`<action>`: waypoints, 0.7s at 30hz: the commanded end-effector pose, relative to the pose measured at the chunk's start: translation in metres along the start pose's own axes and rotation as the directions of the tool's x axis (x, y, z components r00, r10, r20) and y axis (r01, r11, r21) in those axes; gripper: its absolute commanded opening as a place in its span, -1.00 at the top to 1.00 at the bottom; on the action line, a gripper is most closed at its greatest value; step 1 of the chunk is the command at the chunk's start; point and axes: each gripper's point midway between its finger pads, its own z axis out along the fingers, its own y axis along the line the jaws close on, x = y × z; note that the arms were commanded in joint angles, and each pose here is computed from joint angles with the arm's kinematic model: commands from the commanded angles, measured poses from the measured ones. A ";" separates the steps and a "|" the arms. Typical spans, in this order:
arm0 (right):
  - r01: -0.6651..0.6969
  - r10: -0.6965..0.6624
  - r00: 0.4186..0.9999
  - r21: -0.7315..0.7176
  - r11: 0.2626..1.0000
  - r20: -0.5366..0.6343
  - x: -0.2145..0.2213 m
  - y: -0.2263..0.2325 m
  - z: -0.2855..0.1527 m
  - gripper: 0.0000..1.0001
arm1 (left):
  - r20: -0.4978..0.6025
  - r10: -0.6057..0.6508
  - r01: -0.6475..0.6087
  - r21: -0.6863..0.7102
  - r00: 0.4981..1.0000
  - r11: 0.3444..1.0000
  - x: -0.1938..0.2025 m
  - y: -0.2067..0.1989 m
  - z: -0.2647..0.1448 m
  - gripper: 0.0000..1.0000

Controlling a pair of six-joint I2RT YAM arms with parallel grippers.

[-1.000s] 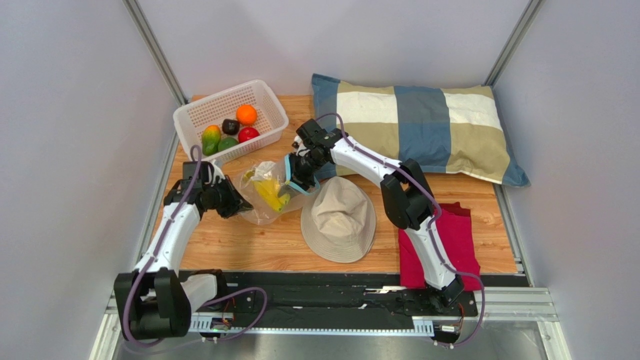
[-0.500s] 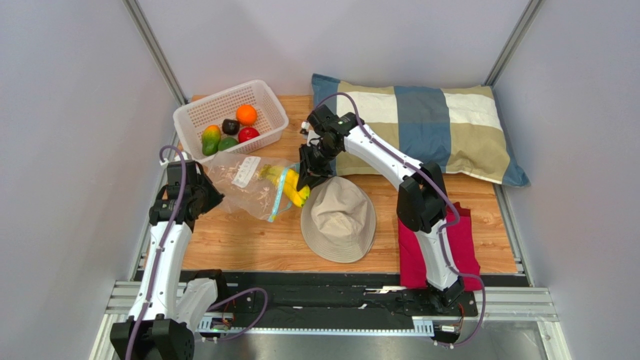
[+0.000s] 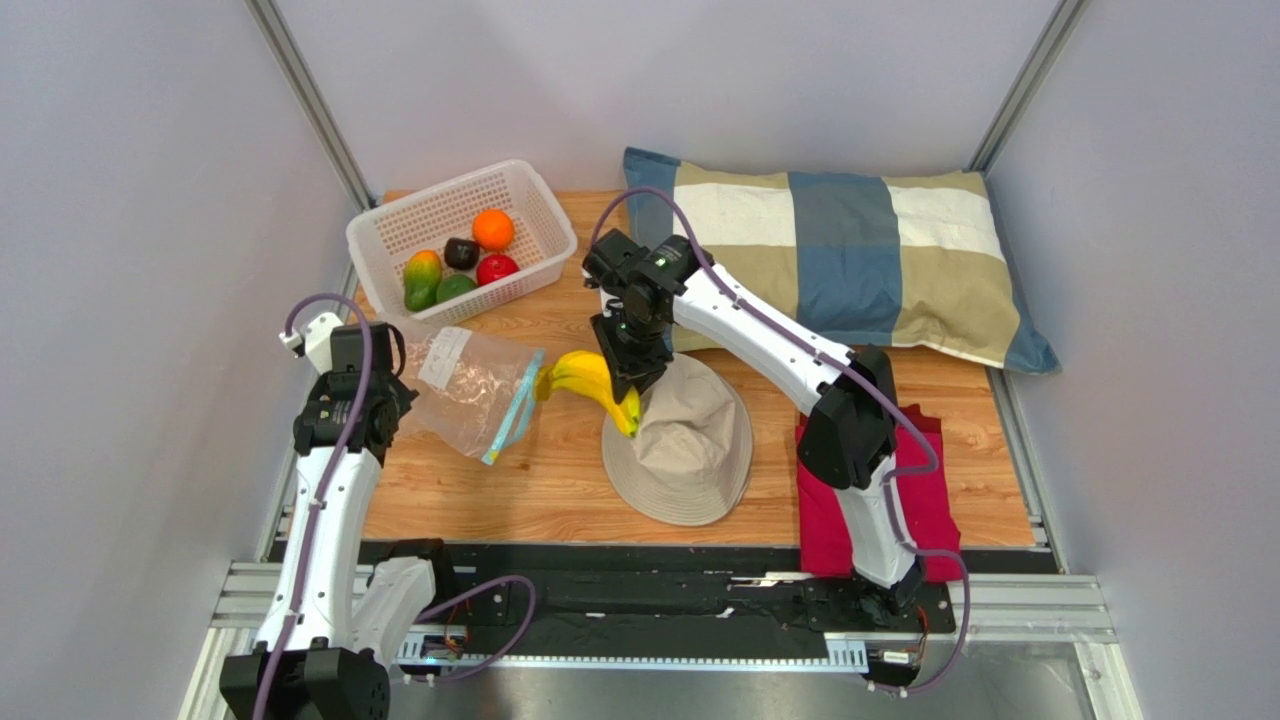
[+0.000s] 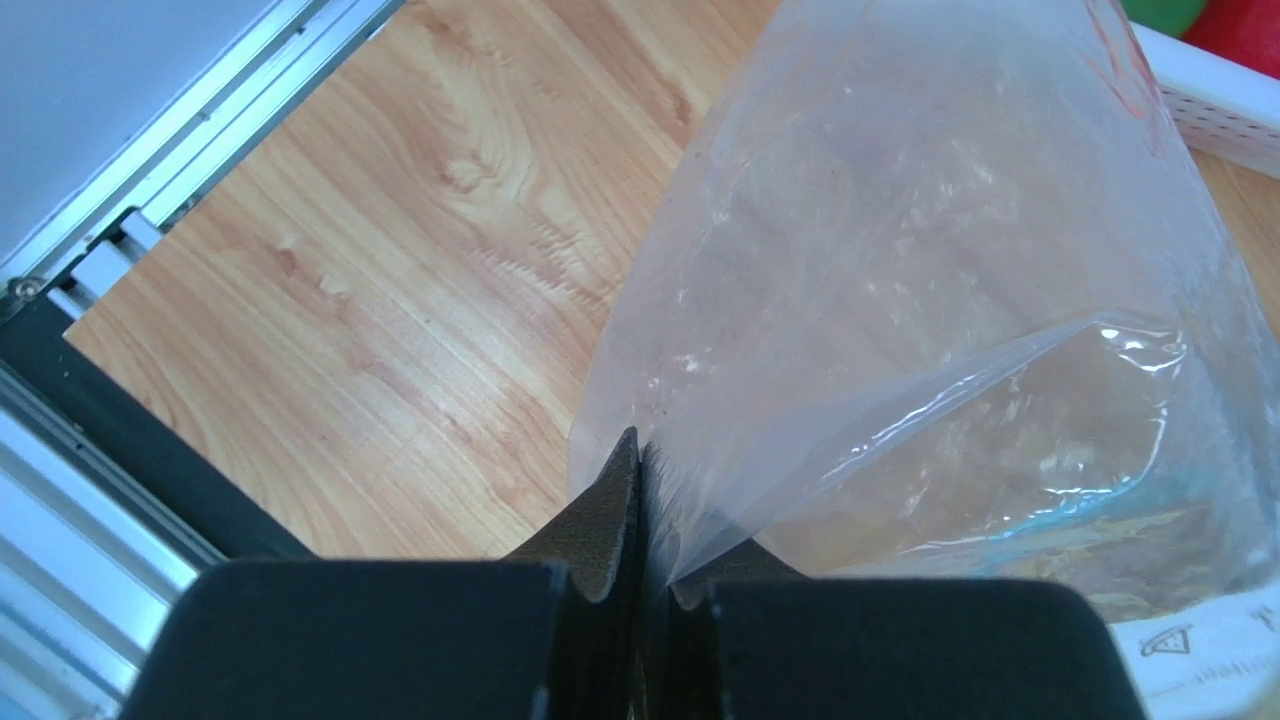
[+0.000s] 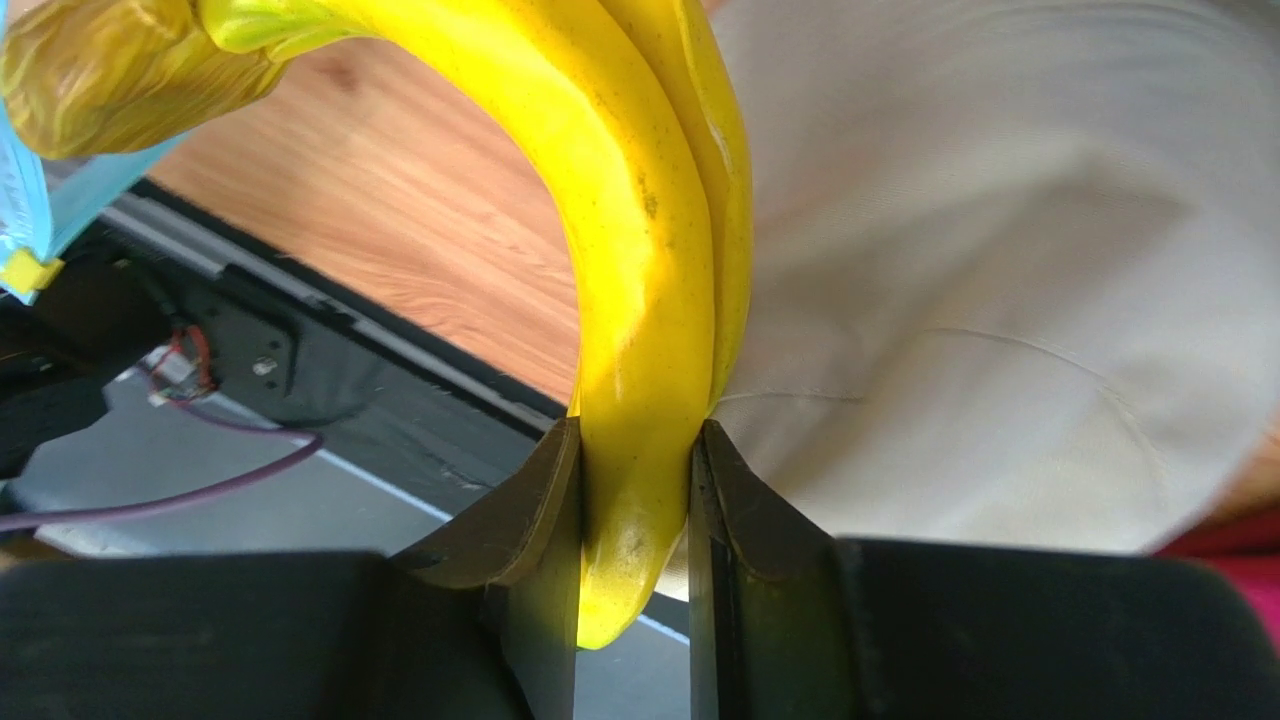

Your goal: Open the zip-top bag and remove the fake food

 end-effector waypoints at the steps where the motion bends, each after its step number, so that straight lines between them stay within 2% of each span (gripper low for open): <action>1: 0.010 -0.038 0.986 0.169 0.986 0.162 -0.007 -0.035 -0.065 1.00 | 0.002 -0.082 0.082 -0.066 0.997 0.994 0.008 0.014 -0.001 1.00; 2: -0.021 -0.025 0.975 0.205 0.979 0.221 -0.019 -0.044 -0.074 1.00 | -0.012 -0.098 0.097 -0.060 0.995 0.994 0.013 0.014 0.000 1.00; 4: -0.050 -0.014 0.937 0.174 0.984 0.349 -0.047 -0.038 -0.092 1.00 | -0.070 -0.136 0.133 -0.050 0.988 0.990 0.034 0.012 0.004 0.94; 6: -0.068 -0.007 0.889 0.147 0.987 0.457 -0.072 -0.033 -0.104 1.00 | -0.110 -0.141 0.140 -0.016 0.984 0.990 0.043 0.006 0.005 0.69; 7: -0.061 -0.005 0.841 0.104 0.993 0.542 -0.096 -0.025 -0.102 1.00 | -0.121 -0.137 0.137 -0.004 0.983 0.991 0.045 0.004 0.005 0.43; 9: -0.089 0.030 0.772 0.061 0.994 0.635 -0.118 -0.019 -0.110 1.00 | -0.129 -0.123 0.127 0.028 0.984 0.991 0.045 -0.002 0.004 0.20; 10: -0.083 0.046 0.713 0.019 0.996 0.700 -0.140 -0.010 -0.115 1.00 | -0.128 -0.114 0.120 0.033 0.985 0.992 0.044 -0.002 0.004 0.07; 13: -0.121 0.084 0.637 -0.008 0.993 0.766 -0.181 -0.006 -0.105 1.00 | -0.118 -0.099 0.102 0.015 0.988 0.995 0.040 0.001 0.002 -0.14; 14: -0.115 0.093 0.579 -0.032 0.993 0.810 -0.199 0.002 -0.124 1.00 | -0.131 -0.090 0.090 -0.006 0.987 0.996 0.042 0.006 0.000 -0.31; 15: -0.124 0.091 0.586 -0.022 0.992 0.805 -0.214 0.000 -0.099 1.00 | -0.128 -0.080 0.078 -0.020 0.989 0.997 0.041 0.009 -0.001 -0.33; 17: -0.080 0.093 0.485 -0.062 0.995 0.869 -0.246 0.016 -0.116 1.00 | -0.131 -0.087 0.083 -0.039 0.988 0.996 0.038 0.011 -0.006 -0.40; 18: -0.079 0.077 0.471 -0.045 0.996 0.878 -0.259 0.014 -0.099 1.00 | -0.131 -0.108 0.103 -0.048 0.985 0.994 0.037 0.012 -0.008 -0.40; 19: -0.063 0.068 0.408 -0.046 0.997 0.910 -0.275 0.017 -0.104 1.00 | -0.128 -0.126 0.121 -0.048 0.984 0.992 0.034 0.010 -0.010 -0.61; 20: -0.081 0.066 0.356 -0.040 0.996 0.932 -0.285 0.015 -0.111 1.00 | -0.144 -0.134 0.127 -0.057 0.980 0.990 0.038 0.012 -0.012 -0.96; 21: -0.095 0.060 0.351 -0.028 0.995 0.934 -0.293 0.009 -0.093 1.00 | -0.151 -0.155 0.148 -0.059 0.976 0.987 0.038 0.011 -0.014 -0.96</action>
